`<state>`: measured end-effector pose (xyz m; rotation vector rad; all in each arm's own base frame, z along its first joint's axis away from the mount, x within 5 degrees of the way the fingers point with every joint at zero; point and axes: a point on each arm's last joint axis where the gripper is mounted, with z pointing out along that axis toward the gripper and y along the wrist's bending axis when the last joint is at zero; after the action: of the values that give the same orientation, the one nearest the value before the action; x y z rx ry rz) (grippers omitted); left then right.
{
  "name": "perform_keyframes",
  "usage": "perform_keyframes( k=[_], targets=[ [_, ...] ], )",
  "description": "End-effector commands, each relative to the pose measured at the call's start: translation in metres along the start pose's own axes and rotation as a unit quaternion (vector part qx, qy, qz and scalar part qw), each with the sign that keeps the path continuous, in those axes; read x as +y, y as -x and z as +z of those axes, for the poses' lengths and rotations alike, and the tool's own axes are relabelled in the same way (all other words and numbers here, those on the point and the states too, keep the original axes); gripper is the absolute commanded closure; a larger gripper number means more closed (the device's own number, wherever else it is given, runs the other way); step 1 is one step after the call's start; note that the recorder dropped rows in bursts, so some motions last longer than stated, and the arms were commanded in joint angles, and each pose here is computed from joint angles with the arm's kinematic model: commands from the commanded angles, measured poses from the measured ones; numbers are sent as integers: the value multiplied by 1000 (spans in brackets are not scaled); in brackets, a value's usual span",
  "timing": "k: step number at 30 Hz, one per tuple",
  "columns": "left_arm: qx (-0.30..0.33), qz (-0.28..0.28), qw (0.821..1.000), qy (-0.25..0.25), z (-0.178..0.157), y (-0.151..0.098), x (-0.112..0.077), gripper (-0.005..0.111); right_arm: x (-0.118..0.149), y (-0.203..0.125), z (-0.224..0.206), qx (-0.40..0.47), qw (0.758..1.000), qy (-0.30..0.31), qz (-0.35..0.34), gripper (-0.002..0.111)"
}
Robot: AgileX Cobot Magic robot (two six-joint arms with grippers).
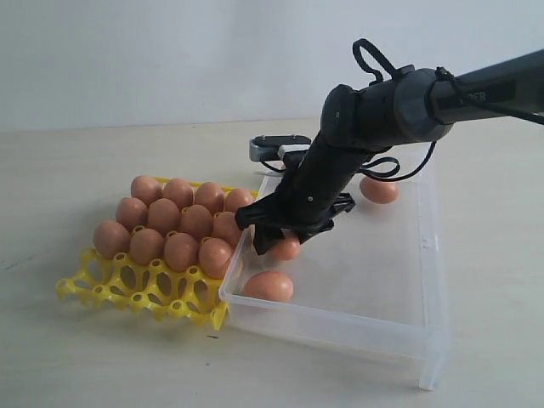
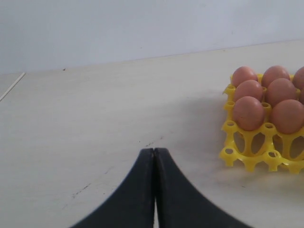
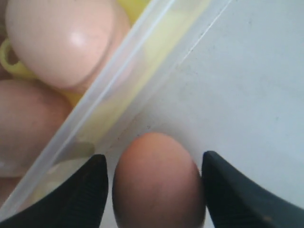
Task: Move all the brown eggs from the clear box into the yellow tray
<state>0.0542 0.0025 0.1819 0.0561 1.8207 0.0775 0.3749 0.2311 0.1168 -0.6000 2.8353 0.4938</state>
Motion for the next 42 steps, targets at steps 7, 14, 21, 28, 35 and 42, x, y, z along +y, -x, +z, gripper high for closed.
perform_keyframes(
  k=[7, 14, 21, 28, 35, 42],
  targets=[
    [-12, -6, 1000, 0, -1, 3, 0, 107, -3, 5, 4, -34, 999, -12, -32, 49],
    [-12, -6, 1000, 0, -1, 3, 0, 107, -4, 8, 6, -49, 997, -19, -49, 76],
    [-12, -6, 1000, 0, -1, 3, 0, 107, -7, -1, -10, -110, 991, -44, -65, 108],
    [-12, -6, 1000, 0, -1, 3, 0, 107, 35, -21, -92, -334, 936, -67, -93, 108],
    [-12, -6, 1000, 0, -1, 3, 0, 107, 126, -40, -84, -434, 889, 10, -145, 108],
    [-12, -6, 1000, 0, -1, 3, 0, 107, 173, -24, -39, -432, 882, 56, -182, 108]
  ],
)
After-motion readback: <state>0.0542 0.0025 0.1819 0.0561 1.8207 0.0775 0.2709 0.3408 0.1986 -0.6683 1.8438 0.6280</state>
